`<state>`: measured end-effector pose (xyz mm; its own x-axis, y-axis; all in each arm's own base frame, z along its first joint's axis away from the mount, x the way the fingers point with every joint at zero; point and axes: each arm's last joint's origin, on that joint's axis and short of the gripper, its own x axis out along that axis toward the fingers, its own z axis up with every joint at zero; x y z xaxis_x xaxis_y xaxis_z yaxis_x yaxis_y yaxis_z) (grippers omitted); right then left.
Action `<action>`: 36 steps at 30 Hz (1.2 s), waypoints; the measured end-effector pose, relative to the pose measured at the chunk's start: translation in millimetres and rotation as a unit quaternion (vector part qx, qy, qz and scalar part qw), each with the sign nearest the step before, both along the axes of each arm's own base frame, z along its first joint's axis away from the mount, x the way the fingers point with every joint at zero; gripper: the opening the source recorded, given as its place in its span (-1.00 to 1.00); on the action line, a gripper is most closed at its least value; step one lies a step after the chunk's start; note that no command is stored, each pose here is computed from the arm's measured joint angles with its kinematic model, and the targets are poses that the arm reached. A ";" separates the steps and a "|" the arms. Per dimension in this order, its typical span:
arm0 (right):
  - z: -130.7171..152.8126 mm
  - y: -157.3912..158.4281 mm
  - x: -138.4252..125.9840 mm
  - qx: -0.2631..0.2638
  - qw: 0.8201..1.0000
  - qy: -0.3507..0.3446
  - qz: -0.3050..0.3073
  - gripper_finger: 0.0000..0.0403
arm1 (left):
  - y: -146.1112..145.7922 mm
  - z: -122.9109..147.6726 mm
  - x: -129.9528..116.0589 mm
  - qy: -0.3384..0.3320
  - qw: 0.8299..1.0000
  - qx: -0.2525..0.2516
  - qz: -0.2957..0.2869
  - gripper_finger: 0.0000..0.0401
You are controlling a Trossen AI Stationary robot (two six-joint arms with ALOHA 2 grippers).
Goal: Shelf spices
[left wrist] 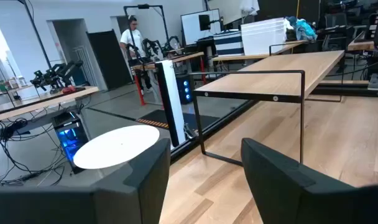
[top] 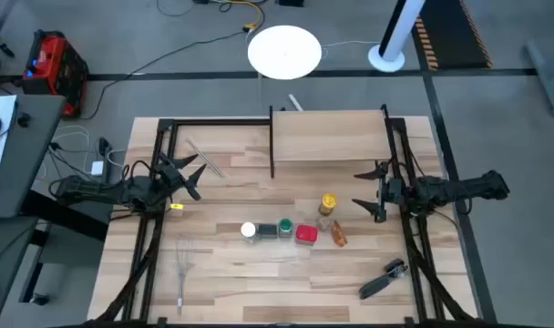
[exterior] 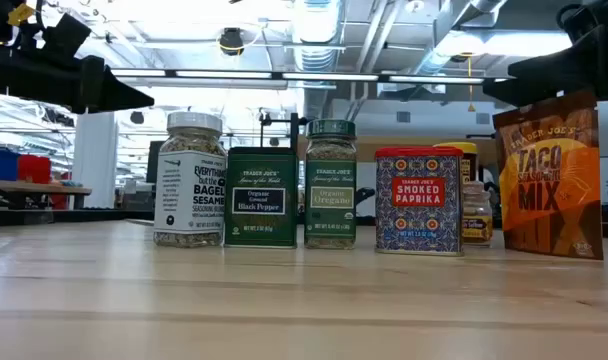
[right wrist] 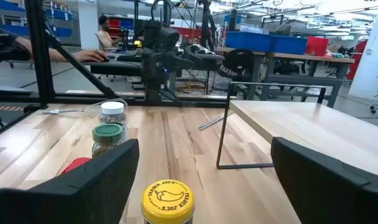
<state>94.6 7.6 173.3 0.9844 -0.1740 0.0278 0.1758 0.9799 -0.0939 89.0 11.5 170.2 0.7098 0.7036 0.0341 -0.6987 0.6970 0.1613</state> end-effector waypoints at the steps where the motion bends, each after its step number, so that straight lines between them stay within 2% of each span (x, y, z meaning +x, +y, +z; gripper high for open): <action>1: 0.0 0.0 0.0 0.000 1.000 0.000 0.000 0.82 | 0.0 -0.1 0.0 0.000 1.000 0.000 0.000 -0.05; 36: 0.0 0.0 0.0 0.000 1.000 0.000 0.000 0.82 | 0.0 -0.4 0.2 0.002 1.000 0.000 0.001 -0.05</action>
<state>94.7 7.6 173.3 0.9843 -0.1743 0.0276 0.1761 0.9799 -0.0940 89.2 11.6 169.8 0.7079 0.7056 0.0310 -0.6999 0.6949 0.1649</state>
